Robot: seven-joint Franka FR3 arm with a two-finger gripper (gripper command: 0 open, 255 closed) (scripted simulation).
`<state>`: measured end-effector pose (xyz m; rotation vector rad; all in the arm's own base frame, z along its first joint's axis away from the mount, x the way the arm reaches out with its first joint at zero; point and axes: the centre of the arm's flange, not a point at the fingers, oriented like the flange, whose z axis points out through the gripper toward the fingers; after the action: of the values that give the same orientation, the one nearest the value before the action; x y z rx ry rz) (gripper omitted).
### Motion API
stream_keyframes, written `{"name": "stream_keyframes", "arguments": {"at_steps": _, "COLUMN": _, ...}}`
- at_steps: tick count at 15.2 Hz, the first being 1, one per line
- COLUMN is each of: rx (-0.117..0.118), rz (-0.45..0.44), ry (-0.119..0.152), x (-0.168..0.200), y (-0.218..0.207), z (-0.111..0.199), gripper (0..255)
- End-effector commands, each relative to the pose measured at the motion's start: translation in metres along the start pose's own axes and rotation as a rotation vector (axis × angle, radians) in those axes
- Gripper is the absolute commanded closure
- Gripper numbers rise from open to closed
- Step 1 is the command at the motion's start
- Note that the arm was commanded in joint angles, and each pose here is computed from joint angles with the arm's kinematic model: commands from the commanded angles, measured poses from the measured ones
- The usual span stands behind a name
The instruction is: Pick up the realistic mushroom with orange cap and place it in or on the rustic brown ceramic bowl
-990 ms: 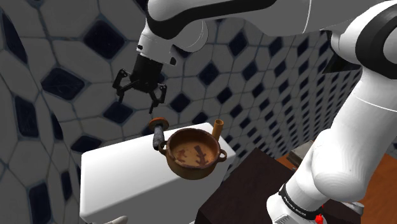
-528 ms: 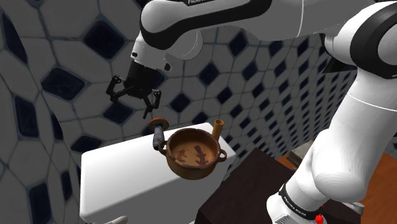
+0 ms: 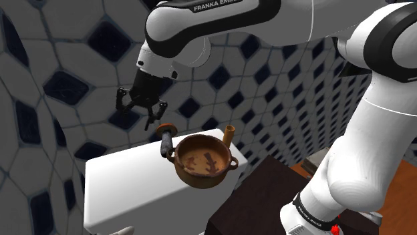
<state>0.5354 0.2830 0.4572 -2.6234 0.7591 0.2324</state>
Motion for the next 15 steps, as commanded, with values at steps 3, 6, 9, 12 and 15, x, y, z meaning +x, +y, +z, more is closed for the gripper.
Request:
{"name": "stream_keyframes", "arguments": {"at_steps": 3, "rx": -0.021, "rz": -0.043, "ry": -0.022, "x": 0.013, "y": 0.003, "z": 0.019, "gripper": 255}}
{"name": "stream_keyframes", "arguments": {"at_steps": 6, "rx": -0.02, "rz": -0.043, "ry": -0.022, "x": 0.012, "y": 0.003, "z": 0.019, "gripper": 255}}
{"name": "stream_keyframes", "arguments": {"at_steps": 9, "rx": 0.0, "rz": 0.016, "ry": -0.001, "x": 0.001, "y": -0.003, "z": 0.003, "gripper": 255}}
{"name": "stream_keyframes", "arguments": {"at_steps": 12, "rx": -0.033, "rz": 0.021, "ry": 0.047, "x": 0.003, "y": 0.016, "z": 0.011, "gripper": 0}}
{"name": "stream_keyframes", "arguments": {"at_steps": 15, "rx": -0.081, "rz": 0.028, "ry": 0.12, "x": 0.006, "y": 0.044, "z": 0.021, "gripper": 0}}
